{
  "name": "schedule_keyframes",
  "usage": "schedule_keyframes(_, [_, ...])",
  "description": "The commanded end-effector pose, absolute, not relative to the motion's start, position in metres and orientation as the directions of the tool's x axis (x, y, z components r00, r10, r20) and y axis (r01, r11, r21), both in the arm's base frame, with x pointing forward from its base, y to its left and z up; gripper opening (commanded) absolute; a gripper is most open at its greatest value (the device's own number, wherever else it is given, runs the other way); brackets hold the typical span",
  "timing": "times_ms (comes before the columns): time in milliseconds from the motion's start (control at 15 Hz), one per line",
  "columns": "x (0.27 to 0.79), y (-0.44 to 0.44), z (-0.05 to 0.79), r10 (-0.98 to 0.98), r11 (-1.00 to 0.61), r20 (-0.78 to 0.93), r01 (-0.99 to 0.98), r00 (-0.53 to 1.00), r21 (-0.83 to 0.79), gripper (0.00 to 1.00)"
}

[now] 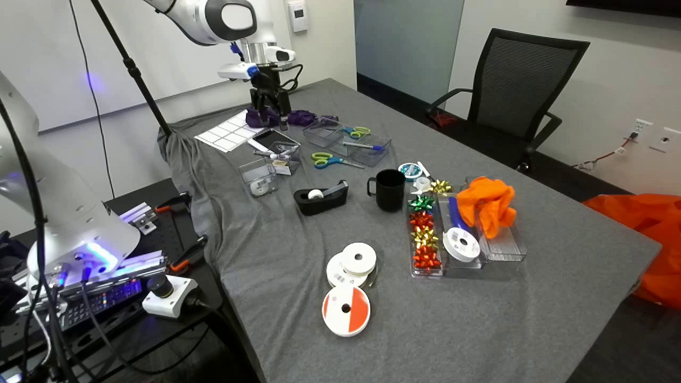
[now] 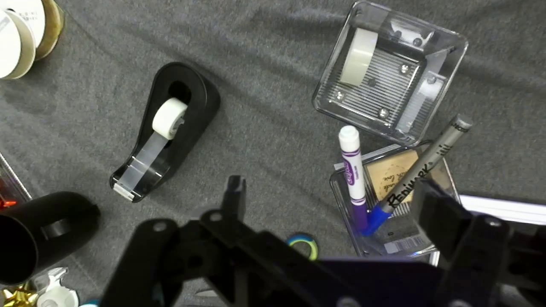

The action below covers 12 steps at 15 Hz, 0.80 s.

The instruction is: Move the marker from the middle tray to the furthest tray

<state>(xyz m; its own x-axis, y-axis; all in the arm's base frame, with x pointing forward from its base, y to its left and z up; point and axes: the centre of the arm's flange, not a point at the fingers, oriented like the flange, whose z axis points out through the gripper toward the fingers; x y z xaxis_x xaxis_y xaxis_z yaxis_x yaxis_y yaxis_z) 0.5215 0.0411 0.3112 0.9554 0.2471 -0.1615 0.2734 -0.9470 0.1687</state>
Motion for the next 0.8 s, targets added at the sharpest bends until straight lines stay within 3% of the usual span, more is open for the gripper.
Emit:
schedule_keyframes(0, [0.529, 0.030, 0.288, 0.285, -0.946, -0.151, 0.304, 0.946, 0.116, 1.00])
schedule_keyframes(733, [0.524, 0.031, 0.211, 0.360, -0.933, -0.180, 0.349, 0.915, -0.089, 1.00])
